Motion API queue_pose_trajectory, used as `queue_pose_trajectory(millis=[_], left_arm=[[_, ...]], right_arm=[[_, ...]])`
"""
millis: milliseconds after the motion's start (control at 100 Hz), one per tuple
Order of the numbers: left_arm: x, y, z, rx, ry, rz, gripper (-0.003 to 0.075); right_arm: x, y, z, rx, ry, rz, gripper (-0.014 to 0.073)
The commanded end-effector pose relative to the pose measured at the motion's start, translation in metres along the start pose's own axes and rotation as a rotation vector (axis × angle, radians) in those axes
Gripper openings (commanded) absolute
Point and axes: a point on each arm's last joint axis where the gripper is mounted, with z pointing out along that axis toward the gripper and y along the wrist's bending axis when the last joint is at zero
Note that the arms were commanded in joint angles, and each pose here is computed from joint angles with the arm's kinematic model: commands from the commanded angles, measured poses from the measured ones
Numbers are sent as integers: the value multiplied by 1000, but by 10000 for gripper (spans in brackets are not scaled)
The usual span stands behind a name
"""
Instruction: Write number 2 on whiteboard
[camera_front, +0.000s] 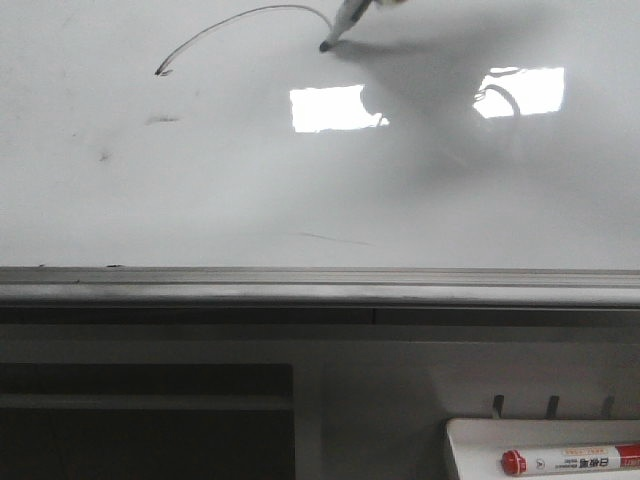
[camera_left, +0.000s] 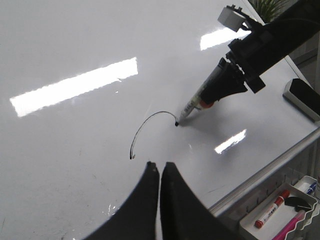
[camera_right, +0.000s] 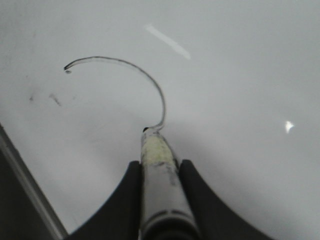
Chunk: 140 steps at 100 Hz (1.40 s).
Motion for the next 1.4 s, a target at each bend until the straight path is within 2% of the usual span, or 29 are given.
queue_pose_trajectory(millis=[0, 150, 320, 520, 660, 860, 1090, 1250, 1390], left_arm=[[-14, 3, 0, -13, -90, -29, -20], [-14, 3, 0, -13, -90, -29, -20], [-14, 3, 0, -13, -90, -29, -20], [-14, 3, 0, -13, -90, -29, -20], [-14, 3, 0, -13, -90, -29, -20], [-14, 3, 0, -13, -89, -28, -20], [-14, 3, 0, -14, -91, -28, -20], [-14, 3, 0, -18, -92, -22, -20], [-15, 3, 0, -19, -104, -28, -20]], right_arm=[[3, 4, 17, 20, 28, -45, -60], [8, 20, 48, -11, 61, -4, -60], [14, 20, 69, -3, 74, 63, -60], [13, 14, 65, 24, 61, 79, -60], [18, -3, 54, 71, 98, 133, -60], [24, -37, 22, 215, 128, 206, -60], [27, -67, -31, 442, 136, 236, -60], [32, -79, -64, 621, 185, 232, -60], [28, -76, -80, 660, 147, 223, -60]])
